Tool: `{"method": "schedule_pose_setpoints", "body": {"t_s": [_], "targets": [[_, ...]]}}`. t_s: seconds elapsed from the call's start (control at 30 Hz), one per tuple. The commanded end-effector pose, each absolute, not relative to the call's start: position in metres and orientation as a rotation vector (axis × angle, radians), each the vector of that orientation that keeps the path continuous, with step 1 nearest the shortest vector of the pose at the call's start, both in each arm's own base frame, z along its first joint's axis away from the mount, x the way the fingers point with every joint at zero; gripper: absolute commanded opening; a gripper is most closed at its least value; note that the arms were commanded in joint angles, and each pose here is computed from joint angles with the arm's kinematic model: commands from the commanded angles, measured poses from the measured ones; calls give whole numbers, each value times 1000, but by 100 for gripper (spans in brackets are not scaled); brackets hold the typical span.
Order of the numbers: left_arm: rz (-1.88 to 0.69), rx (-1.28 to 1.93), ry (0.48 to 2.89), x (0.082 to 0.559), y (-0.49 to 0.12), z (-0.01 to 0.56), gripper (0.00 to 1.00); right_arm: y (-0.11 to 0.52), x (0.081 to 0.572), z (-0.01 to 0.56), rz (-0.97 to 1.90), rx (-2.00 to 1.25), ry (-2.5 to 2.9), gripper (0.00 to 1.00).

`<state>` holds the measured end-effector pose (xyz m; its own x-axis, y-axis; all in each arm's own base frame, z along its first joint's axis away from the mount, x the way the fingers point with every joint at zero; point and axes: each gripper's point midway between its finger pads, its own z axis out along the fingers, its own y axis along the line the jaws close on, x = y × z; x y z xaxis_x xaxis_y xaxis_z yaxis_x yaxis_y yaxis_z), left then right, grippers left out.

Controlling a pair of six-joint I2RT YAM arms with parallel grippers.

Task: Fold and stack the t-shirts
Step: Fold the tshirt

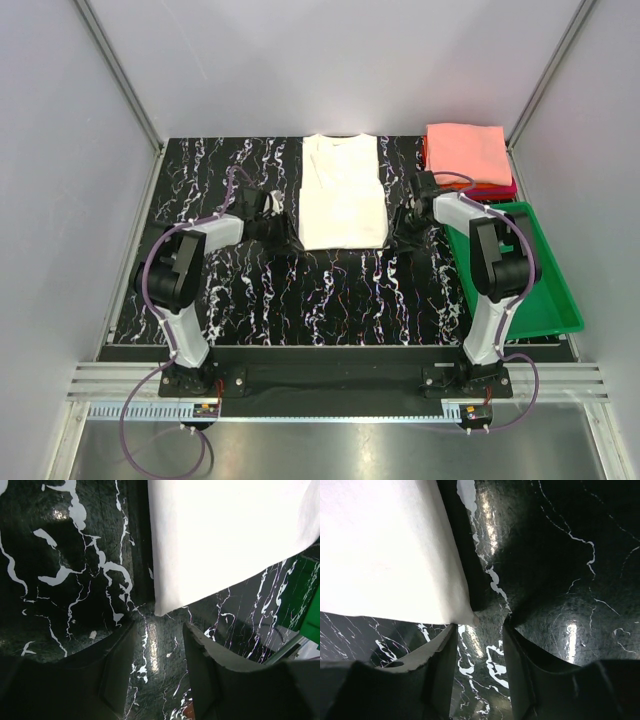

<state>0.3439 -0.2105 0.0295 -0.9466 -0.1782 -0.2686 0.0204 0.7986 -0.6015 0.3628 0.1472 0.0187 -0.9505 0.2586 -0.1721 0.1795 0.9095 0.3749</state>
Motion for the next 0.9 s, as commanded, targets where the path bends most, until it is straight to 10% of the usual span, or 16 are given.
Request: {"method": "schedule_pose_setpoints", "body": {"t_s": [0.0,0.33,0.43,0.83,0.87], "targets": [[-883,-119,2622,353,-212,32,47,139,374,22,461,340,2766,48],[-866,-105,2620,367,-214,26,0,154,373,16,588,278,2754,26],[-864,-111,2630,365,-214,26,0,152,370,20,581,265,2741,0],[-810,-159,2629,301,-196,36,0,138,294,13,585,334,2806,0],[-816,-154,2597,299,-195,46,12,138,288,12,597,340,2811,0]]}}
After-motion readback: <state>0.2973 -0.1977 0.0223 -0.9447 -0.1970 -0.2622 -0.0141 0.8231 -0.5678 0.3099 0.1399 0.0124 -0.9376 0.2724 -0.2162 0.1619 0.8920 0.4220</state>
